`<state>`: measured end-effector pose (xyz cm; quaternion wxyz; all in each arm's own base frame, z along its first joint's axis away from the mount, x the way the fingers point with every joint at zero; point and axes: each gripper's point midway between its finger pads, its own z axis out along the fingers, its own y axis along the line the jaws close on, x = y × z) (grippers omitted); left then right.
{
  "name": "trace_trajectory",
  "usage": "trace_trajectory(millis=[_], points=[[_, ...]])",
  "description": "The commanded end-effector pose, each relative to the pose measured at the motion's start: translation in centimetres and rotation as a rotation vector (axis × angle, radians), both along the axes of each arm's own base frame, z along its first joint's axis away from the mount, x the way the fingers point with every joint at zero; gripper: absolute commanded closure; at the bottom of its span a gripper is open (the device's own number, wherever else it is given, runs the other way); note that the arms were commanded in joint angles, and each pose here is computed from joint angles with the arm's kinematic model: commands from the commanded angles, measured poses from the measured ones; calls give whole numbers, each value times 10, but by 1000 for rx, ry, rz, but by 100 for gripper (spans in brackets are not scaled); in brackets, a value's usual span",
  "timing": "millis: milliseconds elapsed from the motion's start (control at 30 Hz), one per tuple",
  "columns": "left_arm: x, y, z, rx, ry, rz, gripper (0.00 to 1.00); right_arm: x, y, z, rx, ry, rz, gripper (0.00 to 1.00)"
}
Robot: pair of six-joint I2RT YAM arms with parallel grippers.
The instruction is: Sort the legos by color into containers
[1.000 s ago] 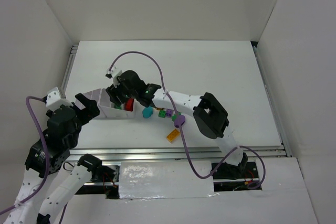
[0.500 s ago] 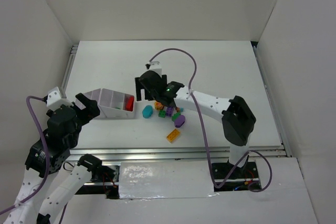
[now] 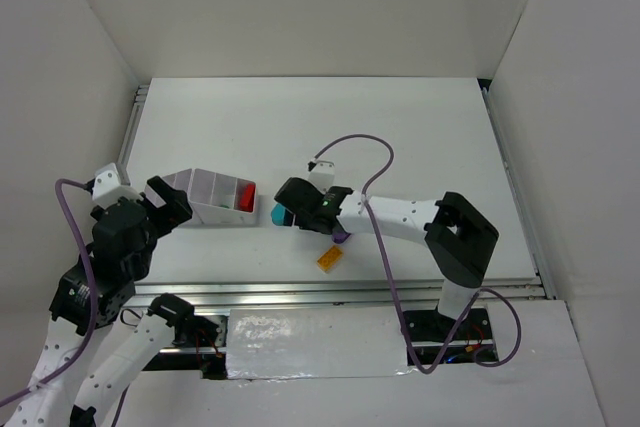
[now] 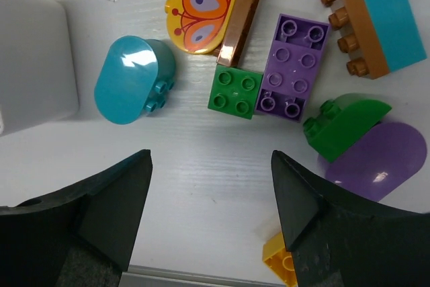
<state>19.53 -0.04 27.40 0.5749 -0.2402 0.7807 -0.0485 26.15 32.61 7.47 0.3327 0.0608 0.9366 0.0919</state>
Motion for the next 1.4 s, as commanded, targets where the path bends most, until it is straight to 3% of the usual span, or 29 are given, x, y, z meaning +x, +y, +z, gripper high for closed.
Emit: trace_trajectory(millis=[0, 633, 1000, 1200, 1367], points=[[5, -2, 8, 1, -28, -10, 1, 1, 12, 4, 69, -11, -44, 21], [4, -2, 10, -6, -40, -14, 1, 27, 18, -38, 15, 38, -64, 20], [3, -2, 10, -4, -40, -13, 0, 51, 11, -34, -15, 7, -106, 20], [3, -1, 10, -6, -42, -11, 0, 48, 10, -38, -55, 16, -103, 24], [3, -1, 10, -5, -41, -11, 0, 44, 5, -44, -89, 24, -104, 36]])
